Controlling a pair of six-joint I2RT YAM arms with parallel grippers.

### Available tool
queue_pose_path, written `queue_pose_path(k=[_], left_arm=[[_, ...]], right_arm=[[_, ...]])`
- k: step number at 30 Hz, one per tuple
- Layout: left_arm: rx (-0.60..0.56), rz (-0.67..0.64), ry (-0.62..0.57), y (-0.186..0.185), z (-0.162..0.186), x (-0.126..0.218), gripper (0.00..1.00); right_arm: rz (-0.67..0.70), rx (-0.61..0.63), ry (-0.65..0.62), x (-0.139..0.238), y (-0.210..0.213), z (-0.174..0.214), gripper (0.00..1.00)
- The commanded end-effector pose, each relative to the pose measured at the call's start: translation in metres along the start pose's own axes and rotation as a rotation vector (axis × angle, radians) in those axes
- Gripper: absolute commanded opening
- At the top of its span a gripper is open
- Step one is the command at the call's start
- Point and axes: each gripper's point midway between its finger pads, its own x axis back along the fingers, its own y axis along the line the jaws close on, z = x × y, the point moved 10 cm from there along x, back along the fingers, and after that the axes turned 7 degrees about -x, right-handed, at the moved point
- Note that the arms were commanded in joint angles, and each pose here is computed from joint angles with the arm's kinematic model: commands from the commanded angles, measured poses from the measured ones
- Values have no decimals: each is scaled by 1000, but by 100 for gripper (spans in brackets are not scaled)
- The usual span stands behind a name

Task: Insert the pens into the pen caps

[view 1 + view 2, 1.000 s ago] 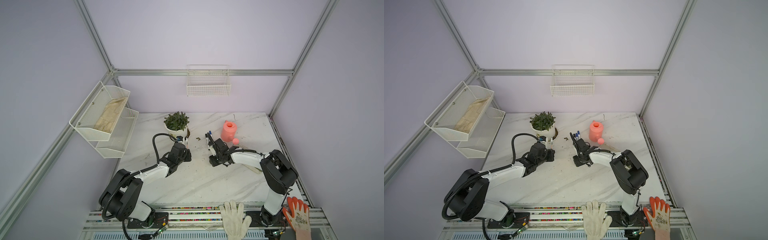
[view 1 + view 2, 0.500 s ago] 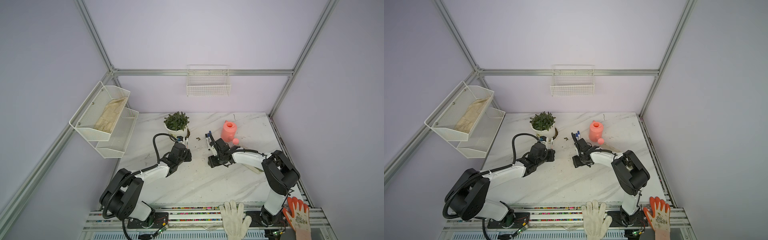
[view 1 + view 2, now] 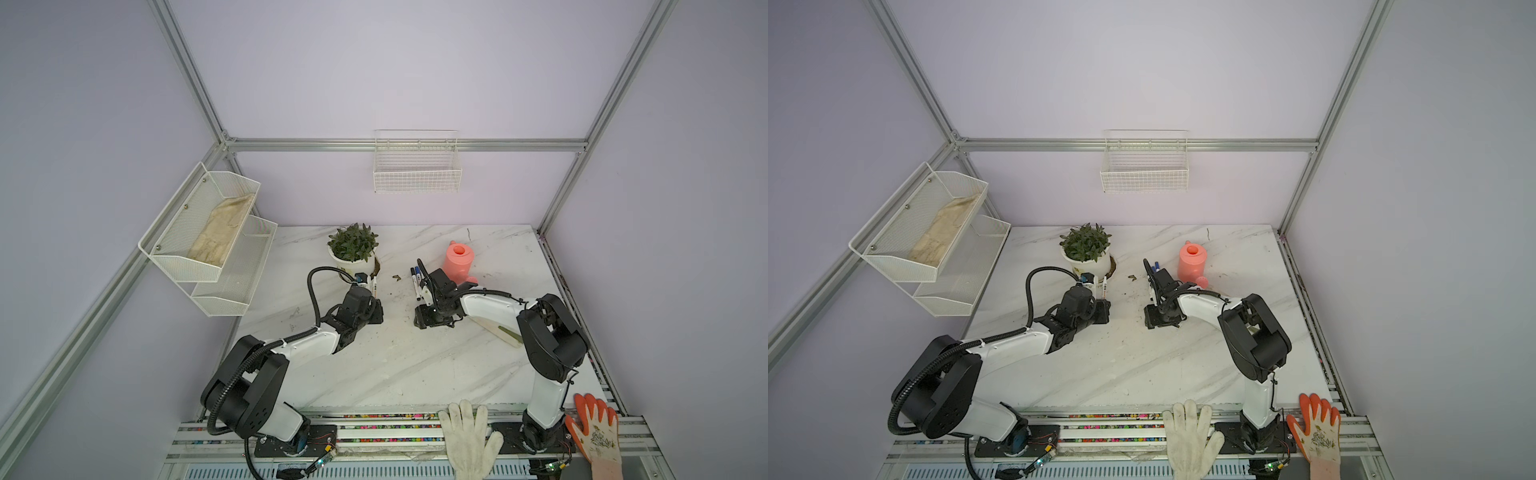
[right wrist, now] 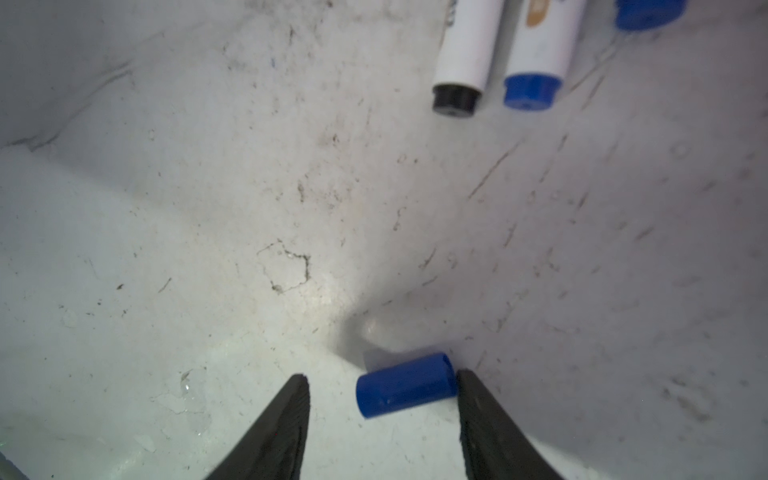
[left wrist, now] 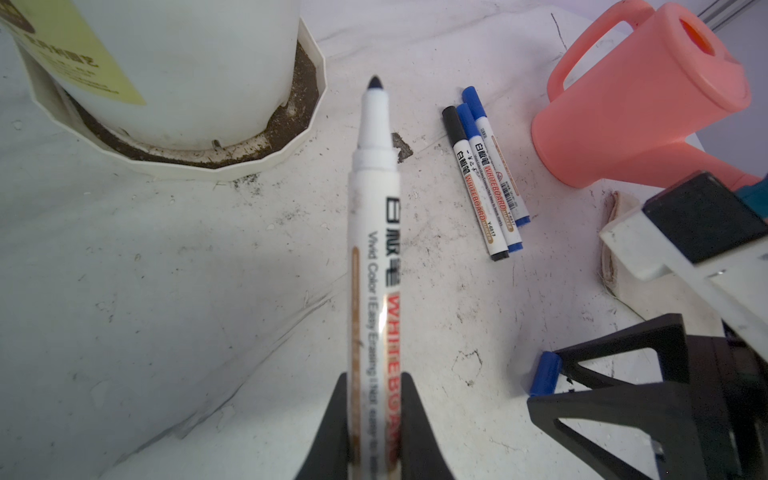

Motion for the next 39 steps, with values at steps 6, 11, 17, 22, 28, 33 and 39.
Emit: queue_pose_path(k=[6, 11, 17, 22, 28, 33, 39], left_arm=[[-14, 45, -131, -16, -40, 8, 0], [-18, 48, -127, -16, -39, 8, 0], [-20, 51, -123, -16, -39, 7, 0], [-18, 49, -123, -16, -39, 6, 0], [-22, 57, -121, -17, -38, 7, 0], [-61, 92, -114, -21, -37, 10, 0], [-155, 168, -105, -33, -35, 14, 0]], right_arm=[[92, 10, 113, -22, -8, 1, 56], [219, 24, 87, -16, -19, 4, 55], [283, 25, 101, -13, -30, 17, 54], [258, 14, 122, -15, -29, 22, 49], [241, 21, 139, -20, -30, 26, 38], [250, 53, 165, -31, -31, 26, 25], [171, 64, 142, -28, -22, 18, 5]])
